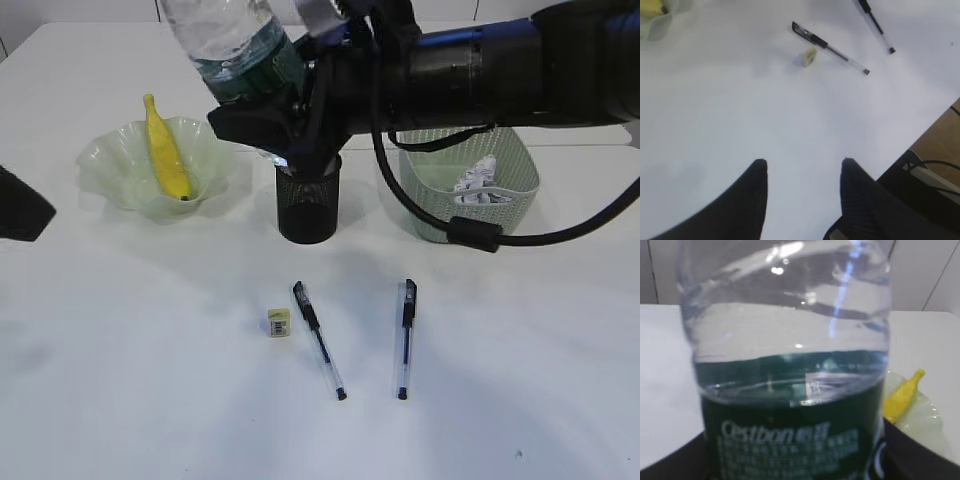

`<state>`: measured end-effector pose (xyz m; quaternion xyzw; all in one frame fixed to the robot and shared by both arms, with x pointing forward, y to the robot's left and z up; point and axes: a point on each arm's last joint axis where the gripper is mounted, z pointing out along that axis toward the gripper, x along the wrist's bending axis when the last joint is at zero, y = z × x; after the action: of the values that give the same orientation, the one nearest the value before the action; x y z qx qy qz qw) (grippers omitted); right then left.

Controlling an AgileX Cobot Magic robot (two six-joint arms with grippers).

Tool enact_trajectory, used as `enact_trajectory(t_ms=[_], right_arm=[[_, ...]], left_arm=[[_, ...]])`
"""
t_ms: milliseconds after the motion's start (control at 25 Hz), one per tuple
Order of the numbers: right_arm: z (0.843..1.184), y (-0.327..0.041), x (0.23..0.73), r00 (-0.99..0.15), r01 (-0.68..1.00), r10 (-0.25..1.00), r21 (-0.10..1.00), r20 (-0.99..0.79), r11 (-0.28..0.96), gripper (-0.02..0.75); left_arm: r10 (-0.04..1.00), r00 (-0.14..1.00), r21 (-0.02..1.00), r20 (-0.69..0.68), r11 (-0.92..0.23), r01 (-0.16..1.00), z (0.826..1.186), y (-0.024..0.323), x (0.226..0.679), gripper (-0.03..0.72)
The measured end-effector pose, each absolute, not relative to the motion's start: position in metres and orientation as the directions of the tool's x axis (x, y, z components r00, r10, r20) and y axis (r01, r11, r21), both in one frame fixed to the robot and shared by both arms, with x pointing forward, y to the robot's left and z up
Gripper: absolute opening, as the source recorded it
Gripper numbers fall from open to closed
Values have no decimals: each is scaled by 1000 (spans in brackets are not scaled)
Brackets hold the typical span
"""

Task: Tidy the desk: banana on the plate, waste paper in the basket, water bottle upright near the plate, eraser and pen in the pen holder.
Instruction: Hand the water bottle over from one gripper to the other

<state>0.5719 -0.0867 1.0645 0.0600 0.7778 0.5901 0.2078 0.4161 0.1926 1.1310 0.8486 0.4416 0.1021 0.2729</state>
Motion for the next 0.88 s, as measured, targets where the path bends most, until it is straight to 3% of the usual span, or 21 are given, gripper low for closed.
enact_trajectory(t_ms=[440, 880], right_arm=[[1068, -98, 572, -944, -41, 312, 978, -104, 202, 417], [1068, -99, 572, -945, -40, 311, 978, -105, 207, 417]], left_arm=[[817, 575, 690, -47, -390, 609, 1139, 188, 428, 337], [878, 473, 934, -78, -102, 343, 1094, 184, 451, 337]])
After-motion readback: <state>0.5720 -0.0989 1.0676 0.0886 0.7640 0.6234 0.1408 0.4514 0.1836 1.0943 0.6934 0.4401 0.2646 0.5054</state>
